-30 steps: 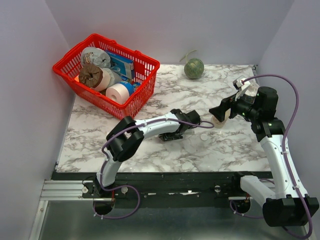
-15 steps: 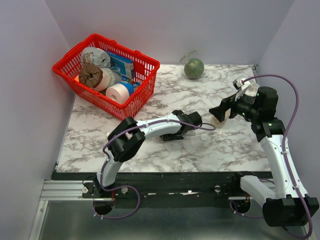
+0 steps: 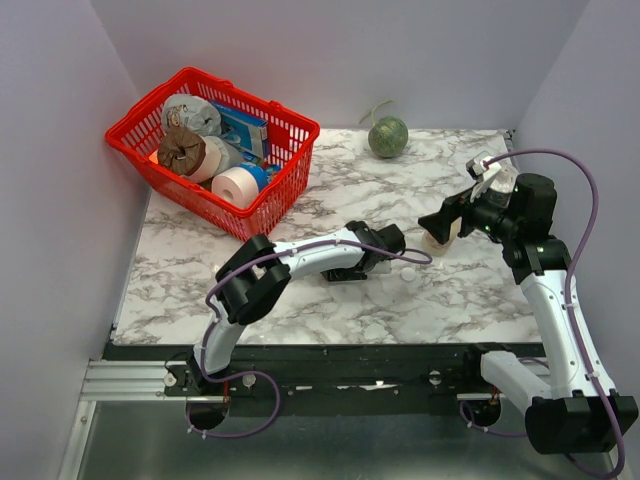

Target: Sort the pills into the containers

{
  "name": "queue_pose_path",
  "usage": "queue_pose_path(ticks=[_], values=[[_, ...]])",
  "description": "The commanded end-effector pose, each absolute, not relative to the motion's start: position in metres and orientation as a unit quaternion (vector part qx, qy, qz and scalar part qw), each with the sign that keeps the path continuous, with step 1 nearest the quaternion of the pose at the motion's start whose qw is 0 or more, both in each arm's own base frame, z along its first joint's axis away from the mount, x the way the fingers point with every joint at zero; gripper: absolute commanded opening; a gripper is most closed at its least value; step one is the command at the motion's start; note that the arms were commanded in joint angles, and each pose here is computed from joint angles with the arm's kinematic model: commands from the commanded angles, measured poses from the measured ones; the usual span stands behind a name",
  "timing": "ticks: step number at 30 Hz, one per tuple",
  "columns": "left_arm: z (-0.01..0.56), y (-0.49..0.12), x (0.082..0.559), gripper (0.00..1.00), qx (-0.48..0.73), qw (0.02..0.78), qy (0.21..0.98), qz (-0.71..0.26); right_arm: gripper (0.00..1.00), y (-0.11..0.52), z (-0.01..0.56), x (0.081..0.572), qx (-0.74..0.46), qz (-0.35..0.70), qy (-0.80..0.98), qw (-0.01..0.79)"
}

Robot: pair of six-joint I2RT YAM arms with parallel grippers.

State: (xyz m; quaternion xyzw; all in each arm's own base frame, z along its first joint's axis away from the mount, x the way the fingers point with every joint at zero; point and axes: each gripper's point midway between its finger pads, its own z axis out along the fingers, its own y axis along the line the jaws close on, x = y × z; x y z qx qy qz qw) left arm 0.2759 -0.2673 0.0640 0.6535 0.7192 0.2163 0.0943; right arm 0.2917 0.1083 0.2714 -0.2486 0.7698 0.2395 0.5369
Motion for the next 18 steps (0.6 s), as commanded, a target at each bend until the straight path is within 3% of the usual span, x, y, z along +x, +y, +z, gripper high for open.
queue_pose_path(ticks=[1, 18], values=[[0.067, -0.265, 0.277, 0.0, 0.664, 0.088, 0.703, 0.238, 1.0, 0.11, 0.273, 0.287, -0.254, 0.248, 0.764, 0.539], [0.056, -0.26, 0.271, 0.0, 0.674, 0.068, 0.697, 0.233, 1.0, 0.11, 0.274, 0.287, -0.254, 0.246, 0.763, 0.541]])
